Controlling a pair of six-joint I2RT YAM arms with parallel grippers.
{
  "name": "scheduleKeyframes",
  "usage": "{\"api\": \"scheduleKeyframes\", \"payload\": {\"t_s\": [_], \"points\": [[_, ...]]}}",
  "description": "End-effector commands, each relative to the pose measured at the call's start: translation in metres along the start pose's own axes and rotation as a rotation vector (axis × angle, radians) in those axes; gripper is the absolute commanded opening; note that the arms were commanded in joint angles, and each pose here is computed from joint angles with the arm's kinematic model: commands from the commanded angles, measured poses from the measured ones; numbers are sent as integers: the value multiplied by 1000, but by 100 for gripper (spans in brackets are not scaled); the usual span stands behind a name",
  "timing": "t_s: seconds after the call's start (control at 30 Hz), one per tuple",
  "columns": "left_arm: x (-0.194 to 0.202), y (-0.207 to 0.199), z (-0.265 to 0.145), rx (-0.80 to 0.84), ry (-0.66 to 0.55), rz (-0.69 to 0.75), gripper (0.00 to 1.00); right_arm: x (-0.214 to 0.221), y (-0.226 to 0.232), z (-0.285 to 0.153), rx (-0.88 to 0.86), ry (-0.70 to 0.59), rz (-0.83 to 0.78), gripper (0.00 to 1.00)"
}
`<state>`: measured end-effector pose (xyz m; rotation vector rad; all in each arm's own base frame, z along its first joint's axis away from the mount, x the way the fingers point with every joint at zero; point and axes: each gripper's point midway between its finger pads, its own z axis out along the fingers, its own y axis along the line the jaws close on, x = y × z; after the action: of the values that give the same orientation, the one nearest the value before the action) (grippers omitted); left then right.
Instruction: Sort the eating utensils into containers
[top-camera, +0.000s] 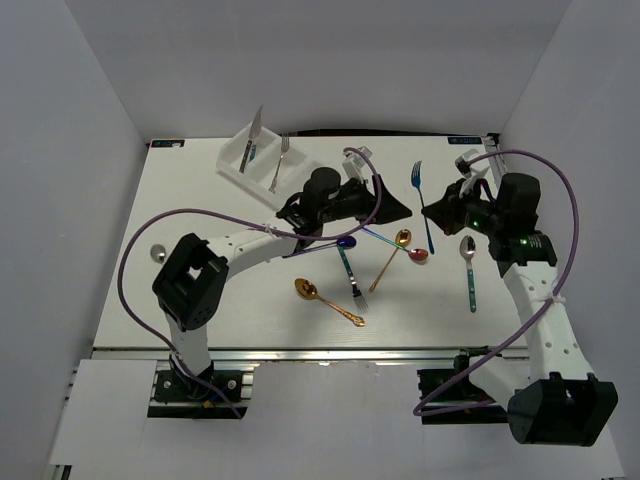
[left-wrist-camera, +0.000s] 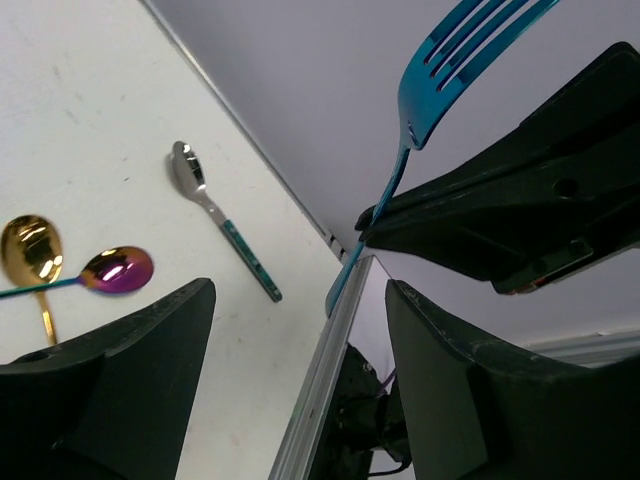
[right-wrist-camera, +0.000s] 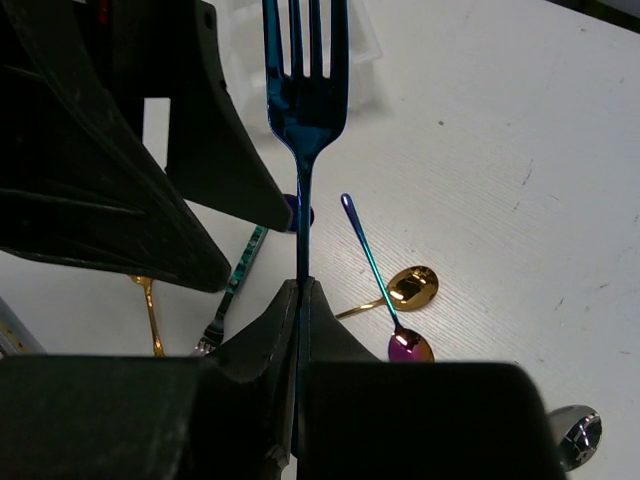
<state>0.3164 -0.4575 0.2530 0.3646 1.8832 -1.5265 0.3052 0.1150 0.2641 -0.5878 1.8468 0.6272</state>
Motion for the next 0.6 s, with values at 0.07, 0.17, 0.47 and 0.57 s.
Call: {"api": "scheduleKeyframes", "payload": {"t_s": [0.07, 0.17, 0.47, 0.57], "points": [[-22, -45, 11, 89, -72, 51, 79, -30, 18, -13, -28, -105, -32, 0], [-20, -51, 12, 102, -75, 53, 78, -29, 20, -15, -28, -110, -35, 0], [-28, -67, 10, 122, -114, 77, 69, -17, 27, -17, -51, -106, -14, 0], [-35, -71, 7, 119, -136, 101, 69, -12, 29, -17, -54, -99, -10, 0]]}}
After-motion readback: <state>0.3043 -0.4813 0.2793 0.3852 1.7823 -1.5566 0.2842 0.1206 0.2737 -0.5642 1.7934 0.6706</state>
